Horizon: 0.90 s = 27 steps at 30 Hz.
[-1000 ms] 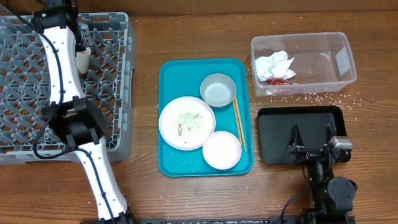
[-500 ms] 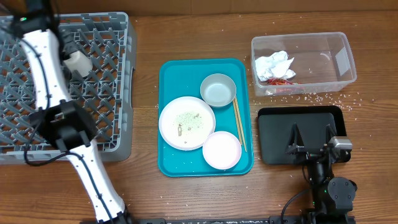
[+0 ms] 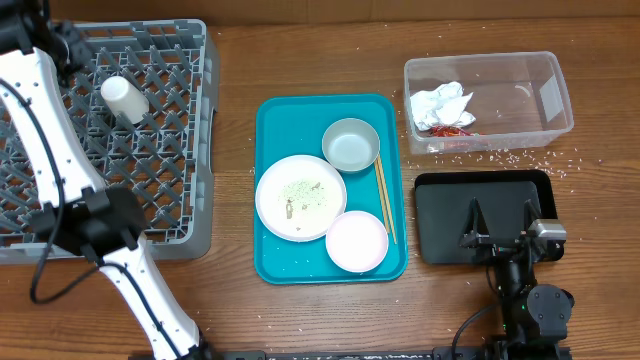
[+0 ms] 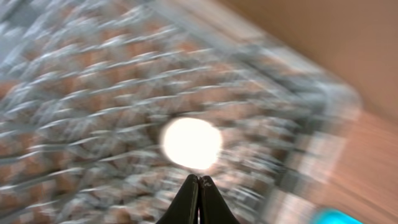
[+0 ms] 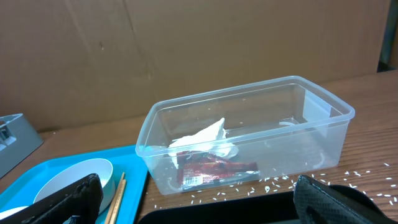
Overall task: Sort waste into correct bins and load items into the dishwasher
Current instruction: 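Reach left gripper to white saucer on tray and grasp it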
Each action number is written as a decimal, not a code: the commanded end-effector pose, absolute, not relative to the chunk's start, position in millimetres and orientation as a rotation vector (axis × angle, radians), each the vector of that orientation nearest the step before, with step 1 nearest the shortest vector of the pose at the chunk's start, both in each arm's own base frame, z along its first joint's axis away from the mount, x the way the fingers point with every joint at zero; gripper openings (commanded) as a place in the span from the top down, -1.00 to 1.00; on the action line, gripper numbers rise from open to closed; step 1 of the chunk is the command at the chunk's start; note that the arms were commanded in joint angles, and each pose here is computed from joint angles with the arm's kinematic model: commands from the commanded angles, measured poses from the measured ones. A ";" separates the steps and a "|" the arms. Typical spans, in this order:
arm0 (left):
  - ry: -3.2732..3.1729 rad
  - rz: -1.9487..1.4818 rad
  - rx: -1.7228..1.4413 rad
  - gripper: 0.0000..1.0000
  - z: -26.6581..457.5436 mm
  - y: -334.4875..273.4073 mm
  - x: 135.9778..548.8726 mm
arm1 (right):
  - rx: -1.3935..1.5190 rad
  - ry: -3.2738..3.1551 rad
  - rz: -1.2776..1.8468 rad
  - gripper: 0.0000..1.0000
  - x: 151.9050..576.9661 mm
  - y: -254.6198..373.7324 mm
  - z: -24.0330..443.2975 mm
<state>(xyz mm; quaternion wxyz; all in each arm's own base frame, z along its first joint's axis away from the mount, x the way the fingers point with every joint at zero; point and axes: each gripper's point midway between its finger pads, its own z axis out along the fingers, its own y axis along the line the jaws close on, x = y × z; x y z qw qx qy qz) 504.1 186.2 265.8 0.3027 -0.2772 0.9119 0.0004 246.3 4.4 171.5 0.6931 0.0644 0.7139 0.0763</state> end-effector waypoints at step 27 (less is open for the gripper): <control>2.936 -0.322 0.972 -0.34 121.5 -267.6 406.2 | 0.134 1.592 0.169 -1.00 246.5 5.6 169.5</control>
